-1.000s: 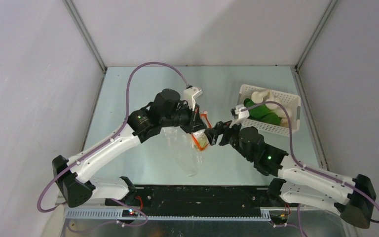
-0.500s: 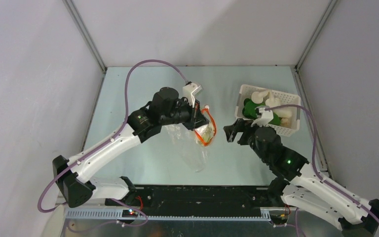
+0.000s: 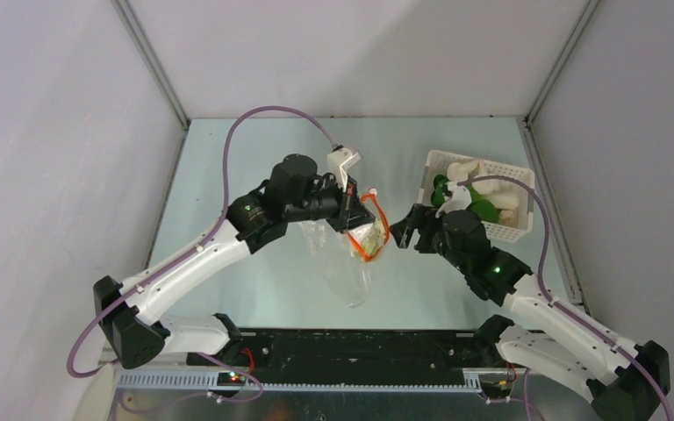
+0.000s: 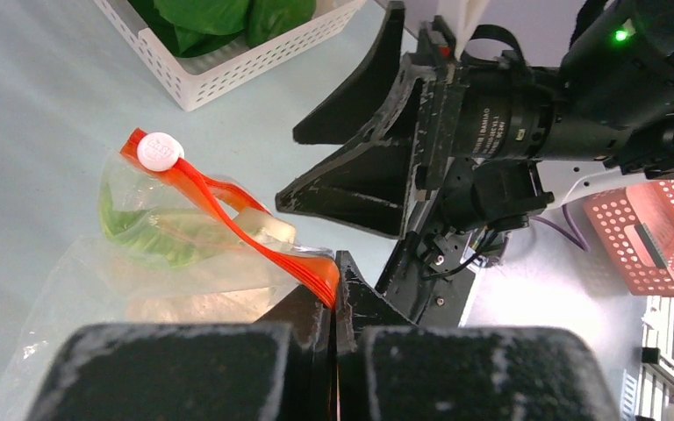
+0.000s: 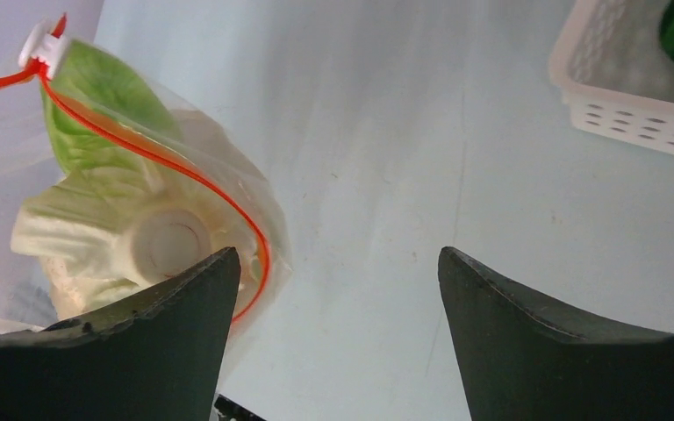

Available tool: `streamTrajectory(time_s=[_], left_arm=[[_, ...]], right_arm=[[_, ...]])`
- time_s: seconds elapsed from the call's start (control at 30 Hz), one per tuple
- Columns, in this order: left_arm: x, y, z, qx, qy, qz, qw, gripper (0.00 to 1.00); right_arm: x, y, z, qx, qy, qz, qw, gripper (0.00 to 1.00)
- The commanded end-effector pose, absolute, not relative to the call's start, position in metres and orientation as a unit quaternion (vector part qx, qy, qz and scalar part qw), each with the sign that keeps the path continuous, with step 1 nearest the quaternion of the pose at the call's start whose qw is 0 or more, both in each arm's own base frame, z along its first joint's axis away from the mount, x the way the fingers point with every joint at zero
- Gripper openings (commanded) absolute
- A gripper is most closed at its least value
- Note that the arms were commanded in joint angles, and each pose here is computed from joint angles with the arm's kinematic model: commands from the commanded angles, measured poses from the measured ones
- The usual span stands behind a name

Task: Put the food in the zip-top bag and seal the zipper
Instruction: Adjust the fake vegetable in the zipper food storage bag.

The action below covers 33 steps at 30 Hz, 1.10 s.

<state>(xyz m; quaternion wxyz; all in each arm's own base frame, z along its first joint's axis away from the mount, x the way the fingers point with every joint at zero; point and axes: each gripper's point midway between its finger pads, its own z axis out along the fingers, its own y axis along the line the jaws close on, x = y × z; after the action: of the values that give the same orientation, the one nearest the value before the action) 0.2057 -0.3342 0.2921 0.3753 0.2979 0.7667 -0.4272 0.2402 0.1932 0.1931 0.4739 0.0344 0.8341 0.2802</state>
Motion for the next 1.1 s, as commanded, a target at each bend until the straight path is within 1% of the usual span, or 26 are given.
streamTrajectory(time_s=[0.0, 0.17, 0.3, 0.4, 0.43, 0.47, 0.53, 0.57, 0.6, 0.63, 0.67, 0.7, 0.73, 0.77, 0.87, 0.9, 0.93, 0.97, 1.0, 1.07], left_arm=[[0.199, -0.336, 0.316, 0.312, 0.731, -0.460, 0.396, 0.00], [0.195, -0.337, 0.319, 0.318, 0.724, -0.467, 0.396, 0.00], [0.194, -0.339, 0.321, 0.320, 0.719, -0.473, 0.396, 0.00], [0.192, -0.339, 0.322, 0.322, 0.717, -0.476, 0.395, 0.00], [0.191, -0.338, 0.322, 0.322, 0.716, -0.477, 0.395, 0.00], [0.191, -0.338, 0.323, 0.323, 0.715, -0.477, 0.397, 0.00], [0.190, -0.336, 0.324, 0.322, 0.714, -0.477, 0.399, 0.00], [0.192, -0.335, 0.324, 0.319, 0.715, -0.474, 0.402, 0.00], [0.192, -0.334, 0.323, 0.318, 0.718, -0.471, 0.402, 0.00], [0.195, -0.332, 0.321, 0.314, 0.722, -0.464, 0.407, 0.00], [0.196, -0.330, 0.317, 0.310, 0.729, -0.457, 0.404, 0.00], [0.201, -0.328, 0.315, 0.301, 0.737, -0.445, 0.410, 0.00], [0.206, -0.324, 0.309, 0.290, 0.751, -0.429, 0.411, 0.00], [0.209, -0.322, 0.305, 0.284, 0.757, -0.421, 0.410, 0.00], [0.223, -0.309, 0.283, 0.249, 0.797, -0.369, 0.408, 0.00], [0.225, -0.303, 0.273, 0.238, 0.813, -0.350, 0.399, 0.00], [0.234, -0.297, 0.263, 0.220, 0.829, -0.321, 0.403, 0.00], [0.236, -0.291, 0.256, 0.208, 0.843, -0.303, 0.394, 0.00], [0.244, -0.286, 0.245, 0.195, 0.856, -0.277, 0.391, 0.00], [0.252, -0.281, 0.232, 0.176, 0.874, -0.244, 0.381, 0.00]], right_arm=[[0.245, 0.213, 0.212, 0.019, 0.813, 0.328, 0.482, 0.86], [0.243, 0.230, 0.210, -0.005, 0.811, 0.354, 0.467, 0.82], [0.243, 0.242, 0.202, -0.016, 0.815, 0.363, 0.450, 0.76], [0.241, 0.260, 0.195, -0.030, 0.814, 0.386, 0.433, 0.67], [0.240, 0.264, 0.194, -0.034, 0.813, 0.390, 0.431, 0.61], [0.239, 0.269, 0.190, -0.037, 0.816, 0.390, 0.424, 0.59], [0.241, 0.276, 0.190, -0.036, 0.812, 0.399, 0.425, 0.48], [0.242, 0.278, 0.189, -0.036, 0.812, 0.400, 0.423, 0.37], [0.242, 0.279, 0.190, -0.035, 0.811, 0.403, 0.423, 0.30], [0.242, 0.279, 0.190, -0.033, 0.810, 0.401, 0.426, 0.18], [0.242, 0.278, 0.190, -0.032, 0.812, 0.398, 0.426, 0.13], [0.245, 0.272, 0.192, -0.024, 0.811, 0.390, 0.436, 0.03], [0.248, 0.264, 0.189, -0.015, 0.817, 0.369, 0.442, 0.00], [0.248, 0.259, 0.193, -0.011, 0.816, 0.362, 0.450, 0.00], [0.251, 0.229, 0.190, 0.006, 0.830, 0.299, 0.471, 0.00], [0.252, 0.223, 0.201, 0.010, 0.823, 0.293, 0.486, 0.00], [0.254, 0.210, 0.199, 0.013, 0.829, 0.261, 0.495, 0.00], [0.254, 0.205, 0.211, 0.016, 0.822, 0.256, 0.508, 0.00], [0.254, 0.197, 0.212, 0.014, 0.826, 0.235, 0.512, 0.00], [0.250, 0.196, 0.228, 0.000, 0.819, 0.242, 0.520, 0.00]])
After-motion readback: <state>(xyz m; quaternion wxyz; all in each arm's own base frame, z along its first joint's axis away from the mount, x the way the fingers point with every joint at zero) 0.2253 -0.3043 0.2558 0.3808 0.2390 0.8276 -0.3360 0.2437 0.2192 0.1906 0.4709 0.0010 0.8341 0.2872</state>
